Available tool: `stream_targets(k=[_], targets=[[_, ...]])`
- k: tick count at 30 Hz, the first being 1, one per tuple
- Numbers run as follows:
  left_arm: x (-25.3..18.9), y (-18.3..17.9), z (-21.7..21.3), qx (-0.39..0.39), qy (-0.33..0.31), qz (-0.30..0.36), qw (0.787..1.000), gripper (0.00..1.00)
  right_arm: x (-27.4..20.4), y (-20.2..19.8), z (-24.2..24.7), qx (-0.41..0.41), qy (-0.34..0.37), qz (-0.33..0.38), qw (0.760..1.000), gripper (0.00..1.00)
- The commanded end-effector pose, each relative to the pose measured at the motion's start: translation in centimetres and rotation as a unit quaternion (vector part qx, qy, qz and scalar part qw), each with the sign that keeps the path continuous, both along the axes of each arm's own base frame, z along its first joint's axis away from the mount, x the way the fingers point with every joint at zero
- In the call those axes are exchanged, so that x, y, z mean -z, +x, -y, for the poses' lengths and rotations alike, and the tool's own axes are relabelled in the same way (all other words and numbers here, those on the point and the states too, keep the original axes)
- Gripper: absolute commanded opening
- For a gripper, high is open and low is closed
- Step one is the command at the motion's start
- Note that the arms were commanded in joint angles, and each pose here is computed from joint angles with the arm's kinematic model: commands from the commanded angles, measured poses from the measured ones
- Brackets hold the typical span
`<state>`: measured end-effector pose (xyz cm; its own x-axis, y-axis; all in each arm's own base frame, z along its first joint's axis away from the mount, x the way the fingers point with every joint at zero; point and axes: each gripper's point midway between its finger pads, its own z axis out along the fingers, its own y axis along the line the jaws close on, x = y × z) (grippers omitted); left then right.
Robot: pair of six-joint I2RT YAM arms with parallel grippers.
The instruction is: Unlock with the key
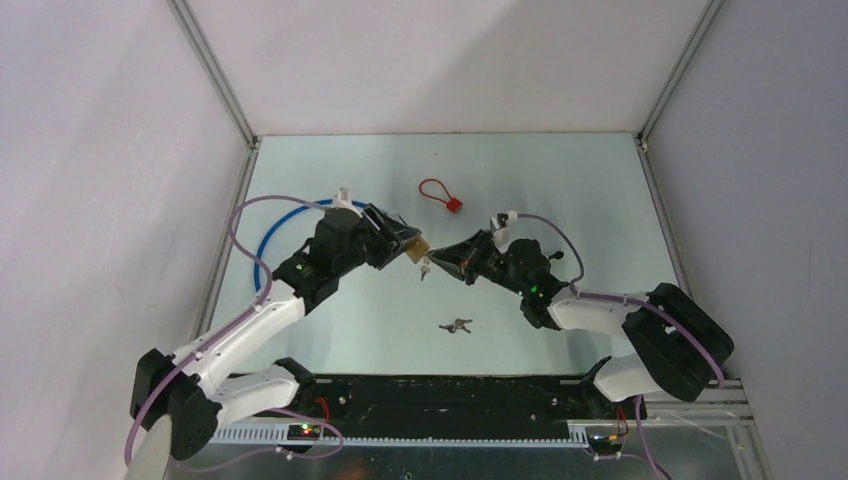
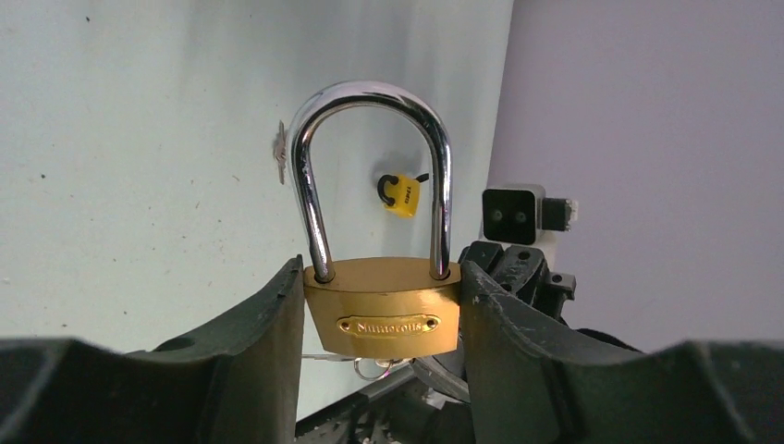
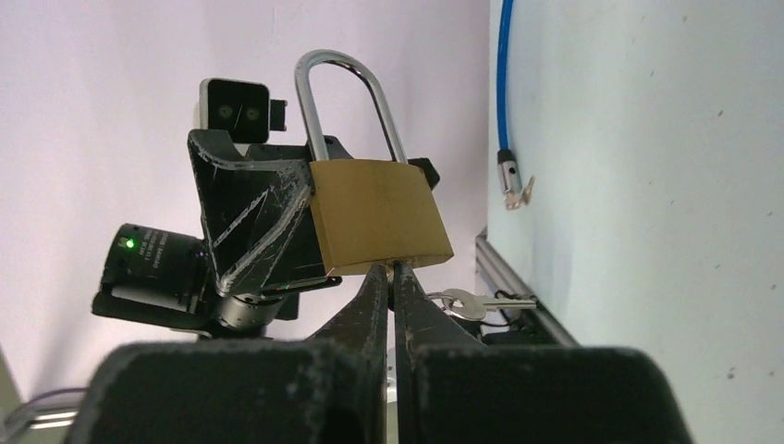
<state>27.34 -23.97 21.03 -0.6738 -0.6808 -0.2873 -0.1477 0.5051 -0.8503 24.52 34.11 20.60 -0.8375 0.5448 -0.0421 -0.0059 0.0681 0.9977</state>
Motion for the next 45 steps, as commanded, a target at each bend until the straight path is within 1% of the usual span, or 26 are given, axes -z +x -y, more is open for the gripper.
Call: stream_targets(k=[1, 2, 4, 5, 6, 7, 8, 9, 10, 11, 12, 13, 14, 15, 16, 17, 21, 25, 31, 36, 45], targets=[[-10.2, -3.4, 3.6, 0.121, -0.115, 0.136, 0.977, 0.0, 1.1, 0.2, -0.8, -0.009, 0.003, -0.06, 0.998, 0.0], [-10.1, -3.2, 3.2, 0.109, -0.112, 0.136, 0.978, 0.0, 0.8, 0.5, -0.8, -0.006, -0.003, -0.05, 0.999, 0.0], [-9.2, -2.6, 2.3, 0.084, -0.102, 0.123, 0.984, 0.0, 0.8, 0.8, -0.4, 0.002, -0.035, 0.002, 0.999, 0.0], [-8.5, -2.4, 1.9, 0.075, -0.094, 0.112, 0.986, 0.0, 0.8, 0.8, -0.2, 0.005, -0.046, 0.017, 0.999, 0.05], [-7.3, -1.8, 1.0, 0.055, -0.078, 0.094, 0.991, 0.0, 0.7, 0.9, 0.4, 0.013, -0.071, 0.048, 0.996, 0.09], [-6.7, -1.2, 0.2, 0.039, -0.069, 0.086, 0.993, 0.0, 0.4, 1.1, 0.8, 0.024, -0.083, 0.066, 0.994, 0.16], [-5.8, -0.9, -0.4, 0.026, -0.057, 0.071, 0.995, 0.0, 0.2, 1.0, 1.4, 0.027, -0.111, 0.098, 0.989, 0.24], [-4.9, -0.5, -1.0, 0.013, -0.05, 0.057, 0.997, 0.0, -1.0, 1.1, 2.1, 0.042, -0.116, 0.123, 0.985, 0.27], [-4.5, -0.2, -1.4, 0.004, -0.049, 0.05, 0.998, 0.0, -0.5, 0.9, 2.6, 0.041, -0.15, 0.151, 0.976, 0.35], [-3.7, 0.2, -1.9, -0.008, -0.045, 0.034, 0.998, 0.0, -1.3, 0.9, 3.1, 0.051, -0.158, 0.172, 0.971, 0.39], [-3.4, 0.3, -2.0, -0.012, -0.043, 0.028, 0.999, 0.0, -0.9, 0.7, 3.5, 0.046, -0.188, 0.197, 0.961, 0.44], [-3.0, 0.5, -2.1, -0.015, -0.04, 0.019, 0.999, 0.0, -1.5, 0.2, 3.6, 0.044, -0.193, 0.219, 0.956, 0.46], [-2.9, 0.6, -2.0, -0.015, -0.04, 0.016, 0.999, 0.0, -1.2, 0.0, 3.7, 0.036, -0.216, 0.242, 0.945, 0.49], [-2.8, 0.7, -1.9, -0.014, -0.04, 0.01, 0.999, 0.0, -1.4, -0.6, 3.6, 0.03, -0.221, 0.258, 0.94, 0.5], [-2.7, 0.8, -1.8, -0.014, -0.041, 0.008, 0.999, 0.0, -1.1, -0.8, 3.6, 0.023, -0.24, 0.279, 0.93, 0.51], [-2.7, 0.8, -1.7, -0.012, -0.041, 0.005, 0.999, 0.0, -1.2, -1.4, 3.3, 0.013, -0.25, 0.304, 0.919, 0.51], [-2.9, 0.8, -1.5, -0.006, -0.044, 0.002, 0.999, 0.0, -1.7, -2.3, 2.3, -0.005, -0.264, 0.368, 0.892, 0.51], [-3.2, 0.6, -1.3, 0.001, -0.047, 0.002, 0.999, 0.0, -1.8, -2.0, 1.4, -0.011, -0.274, 0.395, 0.877, 0.5], [-3.2, 0.4, -1.3, 0.002, -0.046, 0.0, 0.999, 0.0, -2.0, -1.6, -0.3, -0.024, -0.275, 0.414, 0.867, 0.44], [-3.1, 0.3, -1.3, 0.005, -0.047, -0.003, 0.999, 0.0, -2.0, -1.2, -1.2, -0.026, -0.28, 0.421, 0.862, 0.41], [-3.3, 0.3, -1.2, 0.005, -0.049, -0.002, 0.999, 0.0, -1.1, -0.5, -2.2, -0.029, -0.3, 0.413, 0.859, 0.28]])
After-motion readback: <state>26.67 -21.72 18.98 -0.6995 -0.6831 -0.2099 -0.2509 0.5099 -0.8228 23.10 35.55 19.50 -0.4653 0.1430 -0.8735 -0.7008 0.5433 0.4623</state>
